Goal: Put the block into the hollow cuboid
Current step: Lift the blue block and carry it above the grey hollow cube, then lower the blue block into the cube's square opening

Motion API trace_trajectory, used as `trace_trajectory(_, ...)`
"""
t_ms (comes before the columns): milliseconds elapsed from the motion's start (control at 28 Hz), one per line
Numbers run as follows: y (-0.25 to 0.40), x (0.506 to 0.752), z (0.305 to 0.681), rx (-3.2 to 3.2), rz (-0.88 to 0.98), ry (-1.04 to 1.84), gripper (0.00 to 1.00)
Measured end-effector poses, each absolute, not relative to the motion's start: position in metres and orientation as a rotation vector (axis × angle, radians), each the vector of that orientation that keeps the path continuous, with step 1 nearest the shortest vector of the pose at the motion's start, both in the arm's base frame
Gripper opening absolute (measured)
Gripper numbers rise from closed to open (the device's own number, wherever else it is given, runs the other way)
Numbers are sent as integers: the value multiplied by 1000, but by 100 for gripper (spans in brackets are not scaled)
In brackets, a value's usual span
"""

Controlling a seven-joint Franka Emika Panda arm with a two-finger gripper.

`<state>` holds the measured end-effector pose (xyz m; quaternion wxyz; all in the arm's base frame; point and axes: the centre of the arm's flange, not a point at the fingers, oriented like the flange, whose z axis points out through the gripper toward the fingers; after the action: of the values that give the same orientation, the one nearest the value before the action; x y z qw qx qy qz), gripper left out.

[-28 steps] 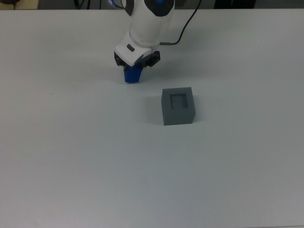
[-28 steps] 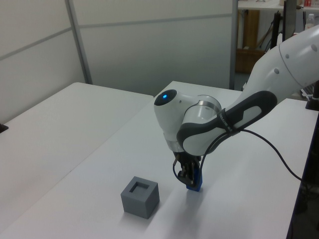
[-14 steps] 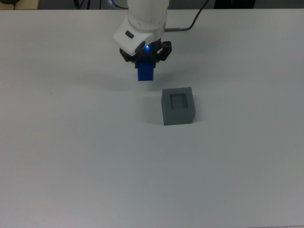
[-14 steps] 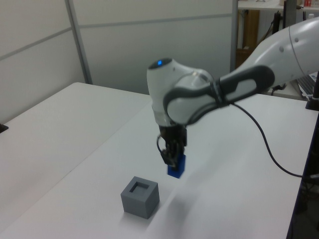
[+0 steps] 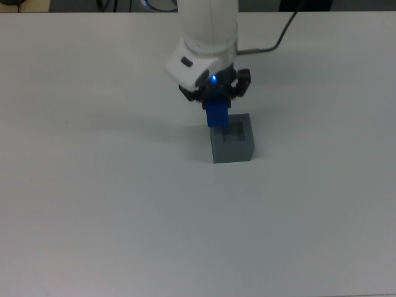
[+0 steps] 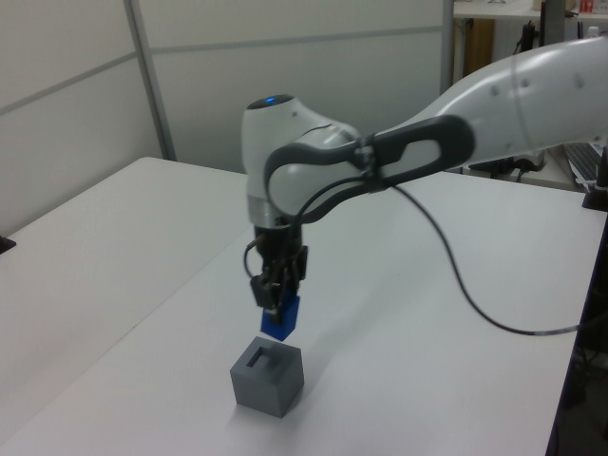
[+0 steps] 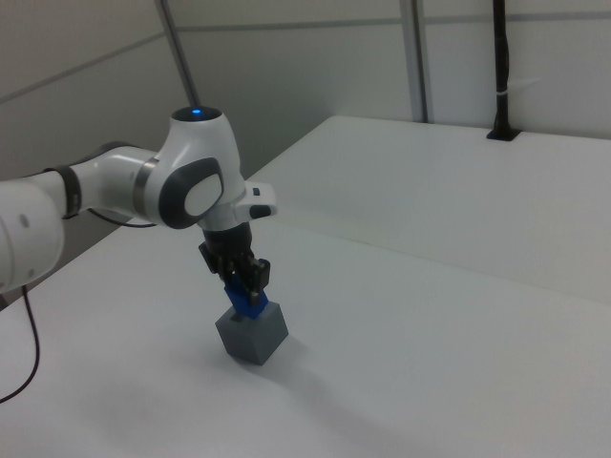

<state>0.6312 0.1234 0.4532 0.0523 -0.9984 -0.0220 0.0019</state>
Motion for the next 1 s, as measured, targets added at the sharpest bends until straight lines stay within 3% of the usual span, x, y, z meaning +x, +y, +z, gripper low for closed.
trace_trajectory(214, 145, 648, 437, -3033, 17, -110, 51)
trace_trajectory(1000, 162, 645, 422, -3116, 39, -229, 51)
